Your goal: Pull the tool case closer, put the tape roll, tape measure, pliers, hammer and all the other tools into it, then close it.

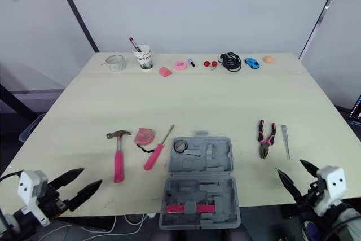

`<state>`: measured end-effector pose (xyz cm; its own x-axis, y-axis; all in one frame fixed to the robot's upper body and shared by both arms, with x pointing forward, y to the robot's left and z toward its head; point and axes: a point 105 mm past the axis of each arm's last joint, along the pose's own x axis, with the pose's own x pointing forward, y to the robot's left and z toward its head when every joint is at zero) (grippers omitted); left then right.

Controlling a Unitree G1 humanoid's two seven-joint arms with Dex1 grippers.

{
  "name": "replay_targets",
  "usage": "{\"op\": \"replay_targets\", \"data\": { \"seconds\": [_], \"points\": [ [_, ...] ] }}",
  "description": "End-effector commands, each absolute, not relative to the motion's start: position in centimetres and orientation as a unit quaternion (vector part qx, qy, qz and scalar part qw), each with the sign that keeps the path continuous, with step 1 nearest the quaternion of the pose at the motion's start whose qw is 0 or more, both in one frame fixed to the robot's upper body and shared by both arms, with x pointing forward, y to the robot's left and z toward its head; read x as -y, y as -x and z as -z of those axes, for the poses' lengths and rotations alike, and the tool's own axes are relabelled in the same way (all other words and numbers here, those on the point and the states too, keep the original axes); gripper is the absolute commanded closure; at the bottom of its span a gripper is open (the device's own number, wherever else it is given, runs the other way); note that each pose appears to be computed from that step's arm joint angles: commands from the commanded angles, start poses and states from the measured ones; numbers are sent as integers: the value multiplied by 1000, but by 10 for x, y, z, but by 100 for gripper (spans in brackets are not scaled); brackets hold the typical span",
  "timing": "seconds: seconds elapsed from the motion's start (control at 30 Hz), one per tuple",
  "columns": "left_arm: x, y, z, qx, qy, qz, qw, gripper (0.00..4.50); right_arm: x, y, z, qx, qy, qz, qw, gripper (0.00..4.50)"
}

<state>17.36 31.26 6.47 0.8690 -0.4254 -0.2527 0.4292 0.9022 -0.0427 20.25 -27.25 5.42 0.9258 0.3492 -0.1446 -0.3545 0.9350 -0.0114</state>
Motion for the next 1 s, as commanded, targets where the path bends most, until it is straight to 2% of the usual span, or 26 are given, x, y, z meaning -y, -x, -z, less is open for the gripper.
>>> {"op": "replay_targets", "data": {
  "seconds": [0.03,0.23,0.4,0.63,0.8,0.9,1.0],
  "points": [
    [-322,-167,-69,-120,-21,207,971,0,285,-195,-63,-48,16,-148,988,3],
    [-321,-167,-68,-116,-19,204,972,0,284,-189,-57,-60,11,-142,988,3],
    [-307,-173,-70,-120,-4,217,969,0,271,-198,-68,-48,18,-172,984,3],
    [-282,-203,-85,-116,-6,200,973,0,221,-218,-103,-24,21,-309,950,3],
    [-255,-236,-89,-111,1,123,986,0,176,-233,-135,5,30,-431,902,3],
    [-254,-251,-97,-105,22,68,992,0,168,-237,-142,5,32,-465,885,3],
    [-246,-261,-100,-116,10,57,992,0,159,-238,-142,4,43,-498,866,3]
  ]
}}
